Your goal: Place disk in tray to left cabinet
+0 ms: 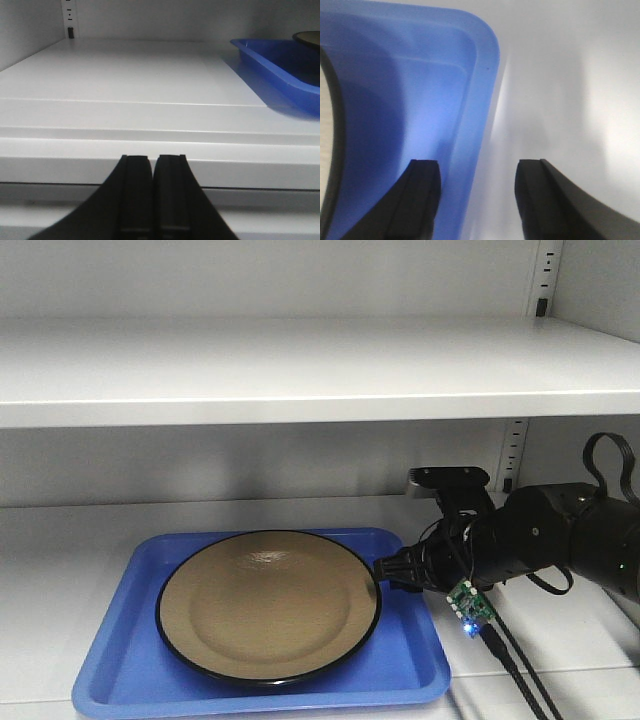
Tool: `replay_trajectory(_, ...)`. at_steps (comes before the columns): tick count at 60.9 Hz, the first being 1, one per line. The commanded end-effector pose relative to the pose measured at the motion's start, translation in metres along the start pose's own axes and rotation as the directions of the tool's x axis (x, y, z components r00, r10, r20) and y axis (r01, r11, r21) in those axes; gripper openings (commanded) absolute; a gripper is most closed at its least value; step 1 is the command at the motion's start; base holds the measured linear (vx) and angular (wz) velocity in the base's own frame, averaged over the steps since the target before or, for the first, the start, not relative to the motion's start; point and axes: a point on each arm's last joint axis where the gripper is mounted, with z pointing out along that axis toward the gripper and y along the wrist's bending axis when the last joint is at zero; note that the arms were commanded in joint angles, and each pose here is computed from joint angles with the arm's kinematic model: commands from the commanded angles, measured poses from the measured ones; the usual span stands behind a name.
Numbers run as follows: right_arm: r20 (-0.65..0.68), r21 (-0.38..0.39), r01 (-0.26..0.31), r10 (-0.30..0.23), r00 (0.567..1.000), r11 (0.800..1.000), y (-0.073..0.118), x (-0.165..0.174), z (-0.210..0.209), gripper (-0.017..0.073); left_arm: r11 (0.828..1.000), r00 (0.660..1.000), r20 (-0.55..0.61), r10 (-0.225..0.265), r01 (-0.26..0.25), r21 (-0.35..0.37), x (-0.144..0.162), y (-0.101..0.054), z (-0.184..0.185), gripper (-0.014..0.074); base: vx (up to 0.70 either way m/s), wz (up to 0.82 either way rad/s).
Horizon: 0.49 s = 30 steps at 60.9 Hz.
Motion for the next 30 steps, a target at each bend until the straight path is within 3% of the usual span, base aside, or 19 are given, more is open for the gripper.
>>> replay_trajectory(1,0.14,0.005,0.018,-0.019,0.99,1.0,0.001,-0.022,-0.027,0.0407,1.0,0.997,0.083,-0.004,0.004,0.0,-0.002,0.0,0.0,-0.0006,0.0,0.0)
replay_trajectory(30,0.179,0.002,0.021,-0.021,0.984,1.0,0.002,-0.027,-0.049,0.0407,1.0,0.997,0.083,-0.004,0.004,0.0,-0.002,0.0,0.0,-0.0006,0.0,0.0)
